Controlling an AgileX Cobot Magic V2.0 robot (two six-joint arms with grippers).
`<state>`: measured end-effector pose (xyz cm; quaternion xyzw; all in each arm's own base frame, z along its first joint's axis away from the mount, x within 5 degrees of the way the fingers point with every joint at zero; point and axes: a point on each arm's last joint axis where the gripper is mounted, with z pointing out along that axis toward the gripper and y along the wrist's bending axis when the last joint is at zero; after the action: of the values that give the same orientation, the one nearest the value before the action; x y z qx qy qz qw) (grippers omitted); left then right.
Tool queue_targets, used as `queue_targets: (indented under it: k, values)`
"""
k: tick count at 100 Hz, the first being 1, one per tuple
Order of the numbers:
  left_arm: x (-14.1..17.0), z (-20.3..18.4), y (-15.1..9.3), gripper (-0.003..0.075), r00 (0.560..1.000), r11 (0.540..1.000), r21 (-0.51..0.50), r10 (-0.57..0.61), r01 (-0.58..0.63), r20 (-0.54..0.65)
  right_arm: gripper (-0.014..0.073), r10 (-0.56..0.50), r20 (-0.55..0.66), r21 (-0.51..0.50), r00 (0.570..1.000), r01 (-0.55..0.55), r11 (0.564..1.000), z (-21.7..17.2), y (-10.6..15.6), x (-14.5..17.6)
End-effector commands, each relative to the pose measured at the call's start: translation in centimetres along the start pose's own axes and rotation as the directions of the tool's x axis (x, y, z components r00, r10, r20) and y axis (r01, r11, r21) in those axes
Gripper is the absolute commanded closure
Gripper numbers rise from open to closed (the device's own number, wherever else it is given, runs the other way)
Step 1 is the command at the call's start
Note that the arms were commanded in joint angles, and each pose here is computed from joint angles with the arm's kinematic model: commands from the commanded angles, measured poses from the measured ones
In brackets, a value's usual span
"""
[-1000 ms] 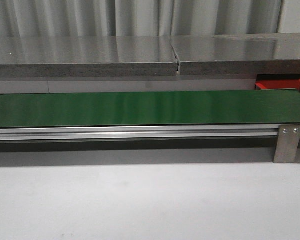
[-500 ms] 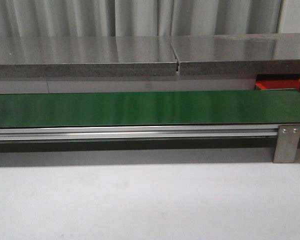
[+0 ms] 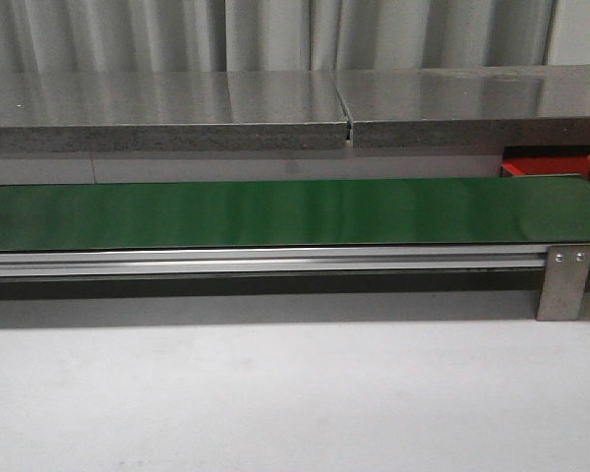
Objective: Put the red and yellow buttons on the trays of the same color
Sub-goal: 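Carry the yellow button onto the belt's near end, release, then grasp a red button from the pile with the left gripper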
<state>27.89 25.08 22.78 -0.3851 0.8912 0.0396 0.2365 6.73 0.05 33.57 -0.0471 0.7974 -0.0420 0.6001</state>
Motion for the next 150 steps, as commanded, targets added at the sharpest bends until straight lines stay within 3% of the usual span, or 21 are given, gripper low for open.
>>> queue_targets:
  k: [1, 55, 82, 94, 125, 150]
  values:
    - [-1.5, -1.6, 0.2, 0.0215, 0.997, 1.0, -0.008, -0.013, 0.013, 0.076, 0.0662, -0.007, 0.089, 0.018, 0.996, 0.006, 1.0, -0.3, -0.2, -1.3]
    - [-5.7, 1.9, 0.3, 0.0216, 0.996, 1.0, -0.019, -0.014, 0.016, 0.084, 0.0662, -0.007, 0.089, 0.018, 0.996, 0.006, 1.0, -0.3, -0.2, -1.3]
    - [-5.3, 3.9, 0.6, 0.0227, 0.999, 0.999, -0.035, -0.029, 0.03, 0.015, 0.0662, -0.008, 0.096, 0.019, 0.995, 0.006, 1.0, -0.3, -0.2, -1.4]
    - [-5.4, 3.9, 0.6, 0.0281, 0.999, 0.999, -0.039, -0.024, 0.025, 0.024, 0.0662, -0.008, 0.096, 0.019, 0.995, 0.006, 1.0, -0.3, -0.2, -1.4]
    - [-5.5, 3.7, 0.6, 0.0532, 0.999, 0.999, -0.039, -0.022, 0.023, 0.033, 0.0662, -0.008, 0.096, 0.019, 0.995, 0.006, 1.0, -0.3, -0.2, -1.4]
    - [-6.5, -0.5, -0.3, 0.0587, 0.99, 1.0, -0.026, 0.004, -0.001, 0.144, 0.0662, -0.008, 0.096, 0.019, 0.995, 0.006, 1.0, -0.3, -0.2, -1.4]
